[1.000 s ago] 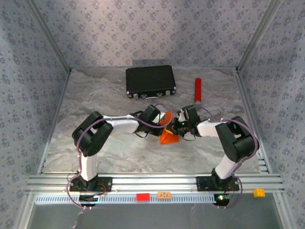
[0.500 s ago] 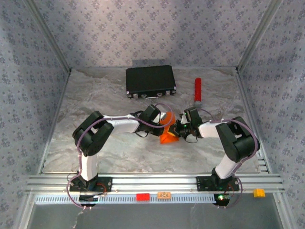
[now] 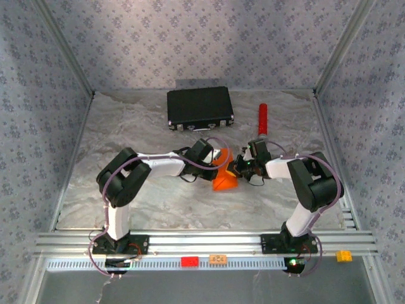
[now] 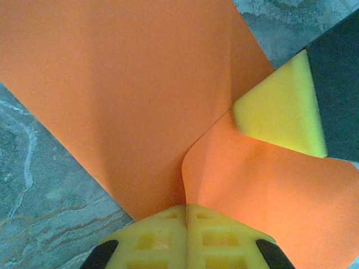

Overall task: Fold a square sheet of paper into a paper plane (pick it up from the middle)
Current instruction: Fold the triangle a second time at the center of the table.

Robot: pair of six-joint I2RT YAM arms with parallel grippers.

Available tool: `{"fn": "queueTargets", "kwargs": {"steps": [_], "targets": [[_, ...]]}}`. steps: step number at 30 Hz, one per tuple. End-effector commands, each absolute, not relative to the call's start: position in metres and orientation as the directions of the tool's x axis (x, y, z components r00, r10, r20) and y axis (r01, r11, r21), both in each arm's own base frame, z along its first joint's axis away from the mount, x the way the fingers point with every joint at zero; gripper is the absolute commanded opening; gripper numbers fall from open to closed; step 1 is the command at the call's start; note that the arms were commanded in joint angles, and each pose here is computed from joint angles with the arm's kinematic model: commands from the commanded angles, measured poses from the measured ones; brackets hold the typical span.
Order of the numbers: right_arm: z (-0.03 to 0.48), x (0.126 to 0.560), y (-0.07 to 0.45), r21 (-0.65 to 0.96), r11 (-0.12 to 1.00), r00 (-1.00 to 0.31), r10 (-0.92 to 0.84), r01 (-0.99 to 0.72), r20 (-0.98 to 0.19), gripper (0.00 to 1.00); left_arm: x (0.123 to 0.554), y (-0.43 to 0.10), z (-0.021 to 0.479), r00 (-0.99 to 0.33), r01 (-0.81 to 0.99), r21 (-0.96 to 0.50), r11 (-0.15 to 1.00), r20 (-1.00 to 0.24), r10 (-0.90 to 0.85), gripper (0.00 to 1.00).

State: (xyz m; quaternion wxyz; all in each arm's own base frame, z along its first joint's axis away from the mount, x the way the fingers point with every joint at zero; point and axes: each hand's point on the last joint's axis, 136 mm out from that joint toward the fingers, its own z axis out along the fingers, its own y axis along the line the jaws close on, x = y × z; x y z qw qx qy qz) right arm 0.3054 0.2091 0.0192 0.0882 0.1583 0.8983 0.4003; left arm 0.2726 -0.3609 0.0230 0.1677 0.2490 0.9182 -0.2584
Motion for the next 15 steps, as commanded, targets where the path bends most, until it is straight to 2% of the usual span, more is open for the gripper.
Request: {"fn": "queueTargets", "kwargs": {"steps": [1, 7, 15], "targets": [[0.001, 0.298, 0.195, 0.709, 0.646, -0.921, 0.39, 0.282, 0.011, 0.04, 0.259, -0.343, -0.004, -0.841, 0.527, -0.348, 0.775, -0.344, 0.418, 0.0], [0.026, 0.318, 0.193, 0.743, 0.62, -0.915, 0.402, 0.252, -0.025, 0.05, 0.259, -0.342, -0.005, -0.841, 0.527, -0.344, 0.777, -0.343, 0.419, 0.0], [-0.009, 0.307, 0.174, 0.66, 0.661, -0.895, 0.444, 0.356, 0.038, 0.04, 0.259, -0.342, -0.006, -0.841, 0.527, -0.342, 0.778, -0.341, 0.42, 0.0]]}}
